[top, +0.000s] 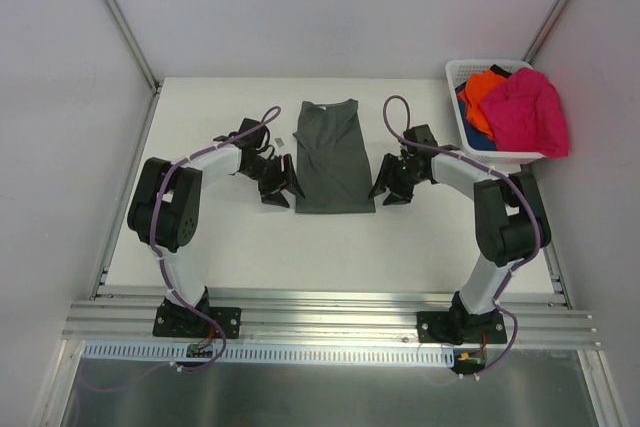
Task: Fold and stack the t-shirts
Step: Fold the tshirt
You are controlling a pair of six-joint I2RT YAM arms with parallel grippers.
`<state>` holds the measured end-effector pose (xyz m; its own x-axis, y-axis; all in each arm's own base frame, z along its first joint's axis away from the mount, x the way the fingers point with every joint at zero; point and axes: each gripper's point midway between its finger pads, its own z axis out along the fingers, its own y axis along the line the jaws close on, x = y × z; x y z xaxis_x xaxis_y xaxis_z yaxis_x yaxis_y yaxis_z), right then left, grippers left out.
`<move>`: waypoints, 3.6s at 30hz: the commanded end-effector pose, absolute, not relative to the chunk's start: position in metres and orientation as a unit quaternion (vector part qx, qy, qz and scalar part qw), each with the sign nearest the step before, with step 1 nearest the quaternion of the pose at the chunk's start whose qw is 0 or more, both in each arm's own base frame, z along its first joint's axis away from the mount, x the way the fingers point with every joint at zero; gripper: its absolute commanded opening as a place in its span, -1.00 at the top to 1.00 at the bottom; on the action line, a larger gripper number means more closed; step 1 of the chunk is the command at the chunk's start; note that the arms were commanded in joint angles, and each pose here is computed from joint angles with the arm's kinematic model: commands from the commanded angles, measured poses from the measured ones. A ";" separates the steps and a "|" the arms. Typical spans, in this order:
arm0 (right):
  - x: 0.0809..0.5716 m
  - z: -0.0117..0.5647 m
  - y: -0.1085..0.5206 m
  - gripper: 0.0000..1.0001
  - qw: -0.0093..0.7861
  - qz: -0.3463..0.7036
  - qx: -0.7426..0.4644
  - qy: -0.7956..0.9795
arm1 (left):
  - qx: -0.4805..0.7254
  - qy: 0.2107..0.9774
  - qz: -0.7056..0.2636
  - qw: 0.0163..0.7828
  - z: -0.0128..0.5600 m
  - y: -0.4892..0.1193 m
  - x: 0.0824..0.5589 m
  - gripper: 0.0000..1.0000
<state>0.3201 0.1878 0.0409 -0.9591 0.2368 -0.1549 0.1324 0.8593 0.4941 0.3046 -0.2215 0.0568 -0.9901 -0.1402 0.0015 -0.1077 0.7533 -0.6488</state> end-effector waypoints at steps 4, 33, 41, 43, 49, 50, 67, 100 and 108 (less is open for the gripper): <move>0.320 0.038 0.193 -0.05 0.097 0.260 0.102 0.955 | -0.072 0.932 -0.354 0.005 0.052 -0.230 0.299 -0.06; 0.296 0.036 0.205 0.36 0.083 0.271 0.086 0.955 | -0.079 0.933 -0.351 -0.013 0.039 -0.235 0.285 0.19; 0.298 0.036 0.207 0.49 0.084 0.275 0.083 0.954 | -0.081 0.933 -0.351 -0.016 0.036 -0.236 0.285 0.31; 0.298 0.036 0.207 0.52 0.084 0.277 0.082 0.954 | -0.081 0.932 -0.352 -0.018 0.035 -0.236 0.285 0.35; 0.298 0.035 0.207 0.55 0.083 0.277 0.082 0.954 | -0.083 0.931 -0.355 -0.020 0.034 -0.238 0.285 0.60; 0.298 0.035 0.207 0.55 0.083 0.277 0.083 0.954 | -0.083 0.931 -0.355 -0.020 0.034 -0.238 0.285 0.63; 0.296 0.054 0.212 0.99 0.098 0.297 0.063 0.948 | -0.076 0.925 -0.371 -0.011 0.052 -0.238 0.277 1.00; 0.270 0.146 0.222 0.99 0.207 0.324 -0.026 0.923 | 0.028 0.917 -0.370 0.148 0.144 -0.221 0.266 1.00; 0.297 0.176 0.230 0.99 0.245 0.329 -0.038 0.911 | 0.028 0.911 -0.353 0.214 0.171 -0.207 0.310 1.00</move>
